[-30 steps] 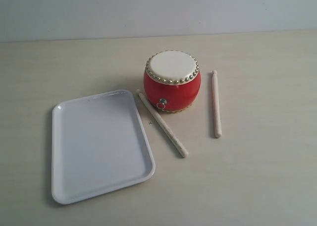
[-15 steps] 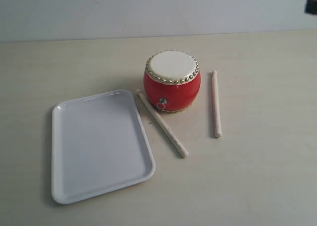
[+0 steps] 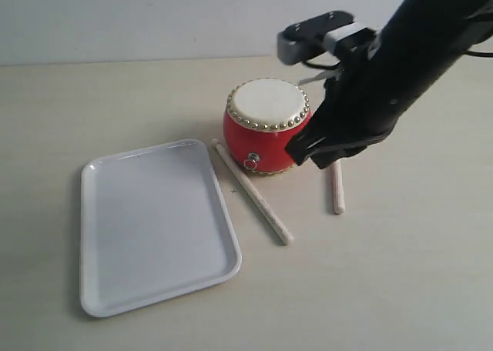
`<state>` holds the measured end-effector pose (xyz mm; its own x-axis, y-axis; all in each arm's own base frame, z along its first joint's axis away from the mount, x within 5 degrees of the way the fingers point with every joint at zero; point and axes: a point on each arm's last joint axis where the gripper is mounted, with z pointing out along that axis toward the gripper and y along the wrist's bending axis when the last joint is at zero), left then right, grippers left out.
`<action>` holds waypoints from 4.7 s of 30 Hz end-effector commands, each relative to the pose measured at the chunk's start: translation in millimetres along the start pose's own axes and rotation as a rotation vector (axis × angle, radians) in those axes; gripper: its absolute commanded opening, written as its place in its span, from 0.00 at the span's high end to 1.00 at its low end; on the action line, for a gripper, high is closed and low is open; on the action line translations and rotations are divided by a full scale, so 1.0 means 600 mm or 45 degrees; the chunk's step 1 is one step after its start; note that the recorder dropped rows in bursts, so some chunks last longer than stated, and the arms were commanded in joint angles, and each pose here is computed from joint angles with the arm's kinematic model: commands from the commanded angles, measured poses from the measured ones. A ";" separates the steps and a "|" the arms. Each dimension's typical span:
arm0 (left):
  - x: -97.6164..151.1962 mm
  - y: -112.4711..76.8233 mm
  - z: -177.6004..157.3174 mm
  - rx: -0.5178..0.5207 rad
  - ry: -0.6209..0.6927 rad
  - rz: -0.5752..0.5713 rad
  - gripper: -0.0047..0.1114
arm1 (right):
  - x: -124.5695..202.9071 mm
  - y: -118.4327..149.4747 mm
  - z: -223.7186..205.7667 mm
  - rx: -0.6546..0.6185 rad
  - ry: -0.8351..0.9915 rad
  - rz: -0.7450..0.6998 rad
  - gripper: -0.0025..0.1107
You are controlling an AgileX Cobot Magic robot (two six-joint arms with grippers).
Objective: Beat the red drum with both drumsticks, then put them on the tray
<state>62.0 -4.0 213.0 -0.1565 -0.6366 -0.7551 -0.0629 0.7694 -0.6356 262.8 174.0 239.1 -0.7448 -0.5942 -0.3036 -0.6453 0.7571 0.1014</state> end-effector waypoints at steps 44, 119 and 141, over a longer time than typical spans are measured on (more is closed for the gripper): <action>-0.001 -0.002 0.000 0.006 0.010 0.007 0.96 | -0.055 0.036 0.202 0.104 0.268 -0.025 0.61; 0.004 0.000 0.000 -0.007 0.047 -0.040 0.96 | -0.077 0.052 0.095 -0.099 0.046 0.147 0.98; -0.015 -0.131 -0.001 0.653 0.503 0.153 0.96 | -0.104 0.135 0.028 -0.605 -0.314 -0.158 0.98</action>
<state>61.1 -53.7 252.4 -0.4814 -0.5084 -0.7139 0.3905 0.6048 -0.6940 260.2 277.0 246.1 -0.6442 -0.5515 -0.5300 -0.7647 0.4527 0.4585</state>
